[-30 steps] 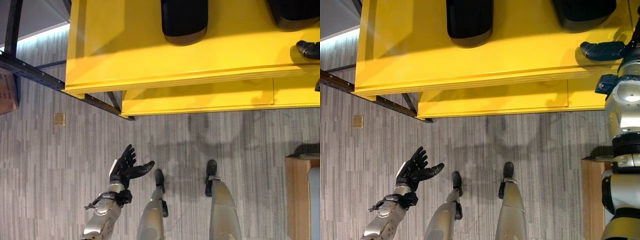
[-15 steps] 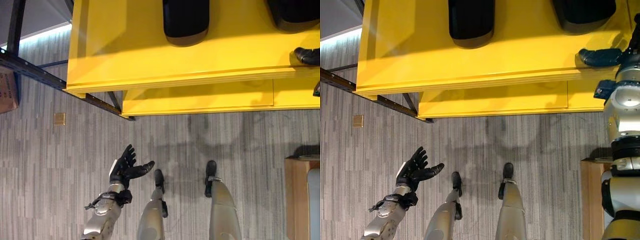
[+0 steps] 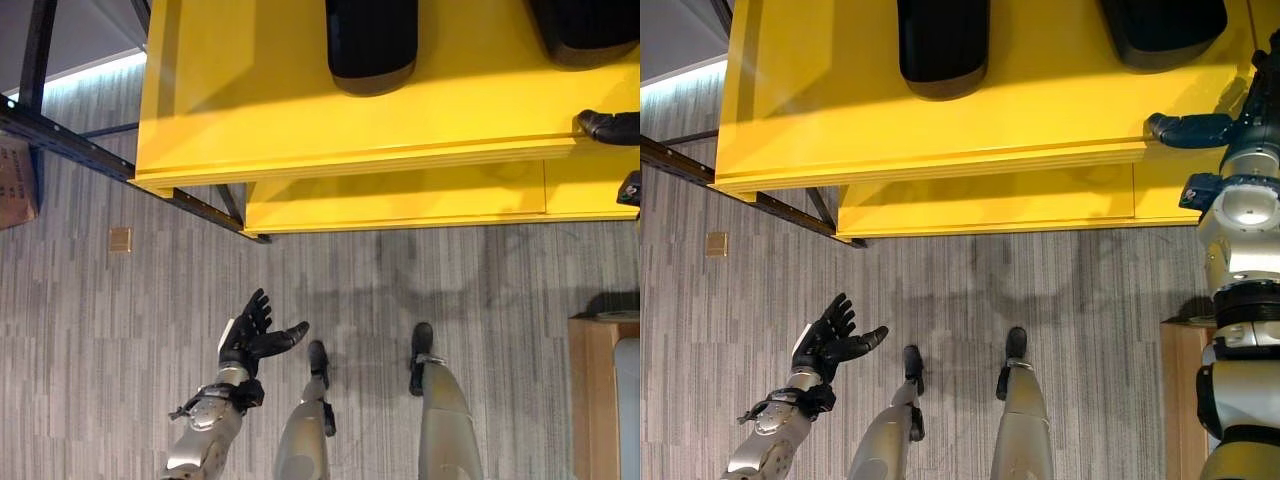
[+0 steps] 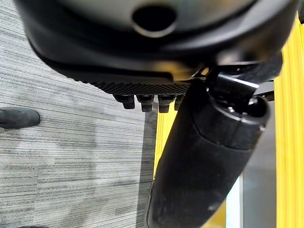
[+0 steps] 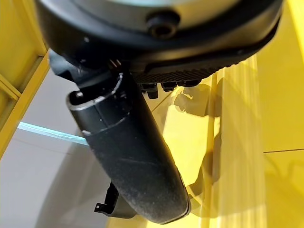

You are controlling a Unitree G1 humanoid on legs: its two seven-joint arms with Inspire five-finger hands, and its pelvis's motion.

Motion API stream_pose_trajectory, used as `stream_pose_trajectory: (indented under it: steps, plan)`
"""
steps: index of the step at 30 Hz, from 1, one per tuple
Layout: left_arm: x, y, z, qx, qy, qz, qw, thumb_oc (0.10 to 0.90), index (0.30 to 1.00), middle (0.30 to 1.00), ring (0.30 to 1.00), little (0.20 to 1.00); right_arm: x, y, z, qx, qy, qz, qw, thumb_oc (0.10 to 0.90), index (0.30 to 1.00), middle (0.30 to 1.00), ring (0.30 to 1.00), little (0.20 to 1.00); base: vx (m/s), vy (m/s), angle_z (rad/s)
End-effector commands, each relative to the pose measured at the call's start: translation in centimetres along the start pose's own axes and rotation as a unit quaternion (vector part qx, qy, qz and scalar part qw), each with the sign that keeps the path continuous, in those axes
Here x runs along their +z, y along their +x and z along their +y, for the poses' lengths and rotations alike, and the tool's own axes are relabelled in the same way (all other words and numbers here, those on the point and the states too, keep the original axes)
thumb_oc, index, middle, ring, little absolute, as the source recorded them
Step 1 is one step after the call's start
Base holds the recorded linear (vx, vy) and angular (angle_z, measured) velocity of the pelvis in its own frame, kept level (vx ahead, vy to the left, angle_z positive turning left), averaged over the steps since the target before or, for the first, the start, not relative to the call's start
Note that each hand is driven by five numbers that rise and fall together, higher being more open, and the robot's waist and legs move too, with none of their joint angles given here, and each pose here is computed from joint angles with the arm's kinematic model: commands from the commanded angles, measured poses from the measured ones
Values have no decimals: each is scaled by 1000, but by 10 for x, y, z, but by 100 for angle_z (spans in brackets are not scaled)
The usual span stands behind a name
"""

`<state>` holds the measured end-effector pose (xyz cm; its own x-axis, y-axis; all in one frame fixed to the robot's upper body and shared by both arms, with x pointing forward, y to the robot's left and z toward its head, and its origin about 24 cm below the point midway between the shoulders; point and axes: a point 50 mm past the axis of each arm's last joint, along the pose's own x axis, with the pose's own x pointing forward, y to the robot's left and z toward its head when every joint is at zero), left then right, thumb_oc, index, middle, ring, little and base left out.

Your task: Move parts from the plastic box to the shelf.

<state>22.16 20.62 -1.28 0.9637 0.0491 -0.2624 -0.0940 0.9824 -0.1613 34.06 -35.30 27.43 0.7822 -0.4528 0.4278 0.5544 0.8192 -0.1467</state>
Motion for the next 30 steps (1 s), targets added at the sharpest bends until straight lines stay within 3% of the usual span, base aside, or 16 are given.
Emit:
stream_pose_trajectory:
  steps: [1, 17, 25, 30]
  plan:
    - [20, -5, 6, -9, 6, -56, 998, 900, 1000, 1000, 1000, 1000, 42, 9, 4, 9, 53, -81, 995, 900, 1000, 1000, 1000, 1000, 0, 0, 0]
    - [21, -4, 4, -11, 8, -56, 998, 900, 1000, 1000, 1000, 1000, 46, 3, 15, 35, 50, -100, 993, 900, 1000, 1000, 1000, 1000, 0, 0, 0]
    - [21, -4, 10, 14, 12, -59, 998, 900, 1000, 1000, 1000, 1000, 36, -41, 31, 48, 47, -163, 984, 900, 1000, 1000, 1000, 1000, 10, -7, -4]
    - [15, -8, 10, 26, 11, -49, 998, 900, 1000, 1000, 1000, 1000, 10, -89, 46, 69, 100, -158, 980, 900, 1000, 1000, 1000, 1000, 30, -20, -8]
